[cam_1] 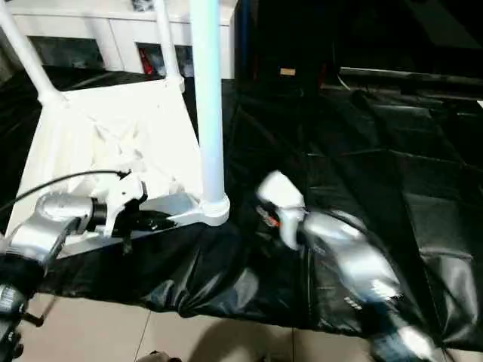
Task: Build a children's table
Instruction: Rotate leg to tighten
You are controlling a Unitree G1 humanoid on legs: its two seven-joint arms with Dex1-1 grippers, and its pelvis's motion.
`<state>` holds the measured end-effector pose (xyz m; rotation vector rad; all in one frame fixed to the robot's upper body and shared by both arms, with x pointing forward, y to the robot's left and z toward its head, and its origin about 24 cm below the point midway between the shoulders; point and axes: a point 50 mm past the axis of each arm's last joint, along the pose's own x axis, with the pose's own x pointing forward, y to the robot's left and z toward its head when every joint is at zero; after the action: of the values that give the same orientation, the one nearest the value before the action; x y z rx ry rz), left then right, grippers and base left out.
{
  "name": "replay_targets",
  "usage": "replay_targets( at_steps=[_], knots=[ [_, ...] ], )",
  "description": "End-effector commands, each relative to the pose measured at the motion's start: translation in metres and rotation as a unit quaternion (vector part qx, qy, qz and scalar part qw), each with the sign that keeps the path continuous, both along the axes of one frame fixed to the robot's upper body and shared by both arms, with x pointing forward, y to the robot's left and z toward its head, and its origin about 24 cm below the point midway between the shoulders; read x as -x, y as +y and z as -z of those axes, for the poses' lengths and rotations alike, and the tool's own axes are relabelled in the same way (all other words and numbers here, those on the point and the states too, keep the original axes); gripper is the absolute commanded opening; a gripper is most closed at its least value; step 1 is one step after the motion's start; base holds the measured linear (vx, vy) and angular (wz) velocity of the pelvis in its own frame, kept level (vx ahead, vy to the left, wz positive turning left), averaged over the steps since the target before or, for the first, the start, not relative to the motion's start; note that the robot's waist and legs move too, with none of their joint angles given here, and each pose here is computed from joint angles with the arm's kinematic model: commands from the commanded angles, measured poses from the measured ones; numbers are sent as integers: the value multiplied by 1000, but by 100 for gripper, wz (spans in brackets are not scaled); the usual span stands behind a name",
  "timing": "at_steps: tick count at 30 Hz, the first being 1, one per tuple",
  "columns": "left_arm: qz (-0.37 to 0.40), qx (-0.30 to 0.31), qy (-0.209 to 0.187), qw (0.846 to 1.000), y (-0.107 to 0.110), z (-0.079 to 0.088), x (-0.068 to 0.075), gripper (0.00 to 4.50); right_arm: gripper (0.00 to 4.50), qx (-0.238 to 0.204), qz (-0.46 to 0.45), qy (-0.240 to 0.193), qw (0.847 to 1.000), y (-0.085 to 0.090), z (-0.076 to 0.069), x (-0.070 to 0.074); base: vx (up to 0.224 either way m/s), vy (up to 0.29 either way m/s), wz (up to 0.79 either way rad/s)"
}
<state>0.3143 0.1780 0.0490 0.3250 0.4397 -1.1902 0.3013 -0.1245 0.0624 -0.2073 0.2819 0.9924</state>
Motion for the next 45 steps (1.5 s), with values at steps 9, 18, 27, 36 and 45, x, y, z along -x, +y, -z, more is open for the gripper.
replay_targets(
  at_steps=[9, 18, 27, 36, 45],
  knots=[
    [-2, 69, -8, 998, -25, -1, 5, 2, 450, 26, -30, -31, 999, 17, 3, -16, 0, 0, 0],
    [1, 42, -2, 999, -20, 4, 13, 0, 401, 19, -43, -27, 999, 18, 9, -20, 0, 0, 0],
    [1, 35, -2, 999, -16, 3, 16, 0, 318, -1, -44, -36, 998, 20, 5, -25, 0, 0, 0],
    [-1, 33, 1, 999, -14, 3, 16, 0, 244, -6, -52, -31, 998, 20, 7, -24, 0, 0, 0],
    [-4, 30, 1, 1000, -11, 2, 17, 0, 208, -4, -61, -26, 998, 22, 11, -22, 0, 0, 0]
  ],
)
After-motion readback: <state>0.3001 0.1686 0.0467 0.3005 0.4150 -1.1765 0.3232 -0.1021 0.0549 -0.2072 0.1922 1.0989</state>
